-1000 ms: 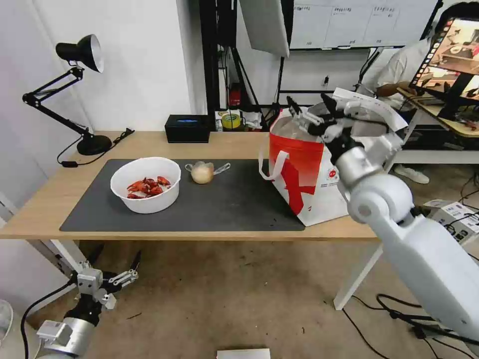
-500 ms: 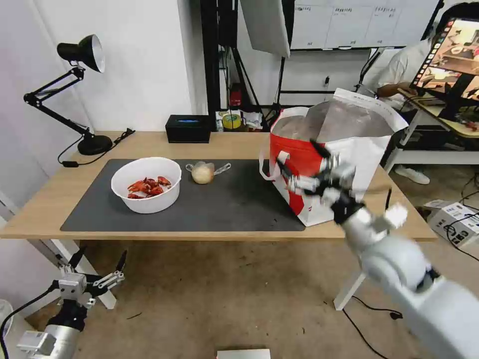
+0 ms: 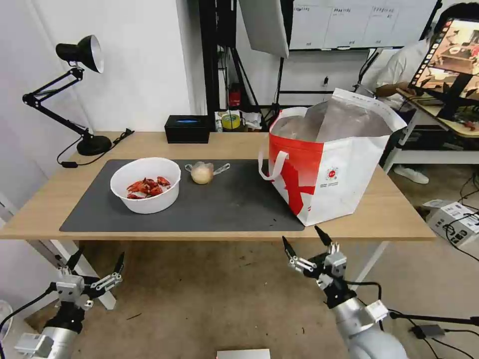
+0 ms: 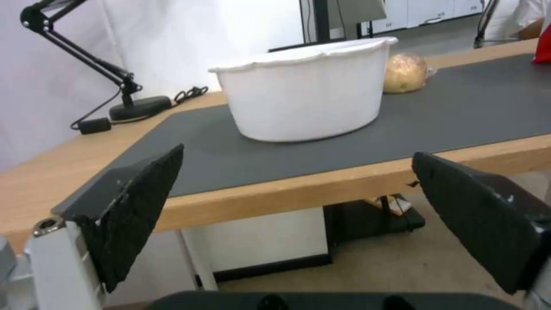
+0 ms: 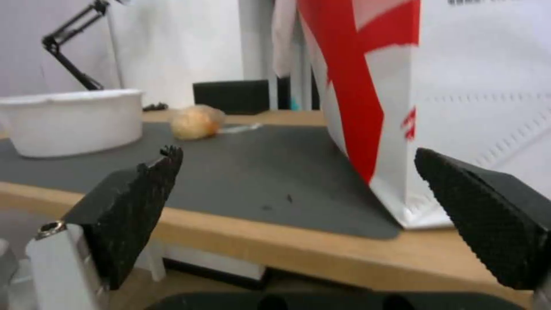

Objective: Pick up the trash from the table and place it into the takeout bag.

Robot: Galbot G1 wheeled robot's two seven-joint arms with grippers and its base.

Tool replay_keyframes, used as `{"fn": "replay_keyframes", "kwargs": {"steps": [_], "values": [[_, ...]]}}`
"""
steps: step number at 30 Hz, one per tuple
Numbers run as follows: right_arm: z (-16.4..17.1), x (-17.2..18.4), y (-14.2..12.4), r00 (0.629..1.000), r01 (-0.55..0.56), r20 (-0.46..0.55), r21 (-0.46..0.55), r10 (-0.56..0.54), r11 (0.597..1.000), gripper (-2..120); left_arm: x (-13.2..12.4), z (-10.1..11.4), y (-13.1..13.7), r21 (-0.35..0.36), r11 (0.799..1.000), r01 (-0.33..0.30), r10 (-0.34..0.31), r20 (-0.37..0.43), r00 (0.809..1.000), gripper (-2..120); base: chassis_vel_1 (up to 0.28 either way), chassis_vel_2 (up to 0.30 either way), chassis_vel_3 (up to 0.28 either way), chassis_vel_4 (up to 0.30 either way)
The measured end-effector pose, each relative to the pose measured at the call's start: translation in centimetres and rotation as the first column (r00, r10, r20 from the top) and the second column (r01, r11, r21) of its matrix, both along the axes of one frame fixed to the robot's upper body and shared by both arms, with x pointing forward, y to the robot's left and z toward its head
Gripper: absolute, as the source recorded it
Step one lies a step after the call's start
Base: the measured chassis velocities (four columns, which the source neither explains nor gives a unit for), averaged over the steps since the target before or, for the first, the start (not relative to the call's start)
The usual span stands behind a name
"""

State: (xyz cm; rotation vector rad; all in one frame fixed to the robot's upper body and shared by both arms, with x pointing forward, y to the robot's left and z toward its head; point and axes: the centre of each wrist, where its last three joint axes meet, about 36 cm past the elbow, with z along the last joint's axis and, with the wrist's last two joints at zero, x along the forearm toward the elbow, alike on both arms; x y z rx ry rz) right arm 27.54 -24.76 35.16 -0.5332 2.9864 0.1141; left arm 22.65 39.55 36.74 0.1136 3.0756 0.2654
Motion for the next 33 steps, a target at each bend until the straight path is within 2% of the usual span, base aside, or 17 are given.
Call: {"fn": "replay_keyframes", "kwargs": {"steps": [9,25,33], "values": [[-0.8,-0.4,0.2,0.999,0.019,-0.027,-0.004,-0.019,1.0,100,0.0,-0.3,-0.1,-0.002,1.0,0.002,-0.002,-0.006,1.0,100,0.0,0.0,0.0,0.0],[-0.4,0.1,0.0,0.999,0.016,-0.032,-0.014,-0.016,1.0,100,0.1,-0.6,-0.5,-0.008,1.0,0.012,-0.012,-0.012,1.0,100,0.0,0.0,0.0,0.0],[1.0,0.8,1.6,0.997,-0.019,-0.07,0.01,0.02,1.0,100,0.4,-0.4,-0.4,-0.006,1.0,0.022,-0.022,-0.007,1.0,100,0.0,0.0,0.0,0.0]]}}
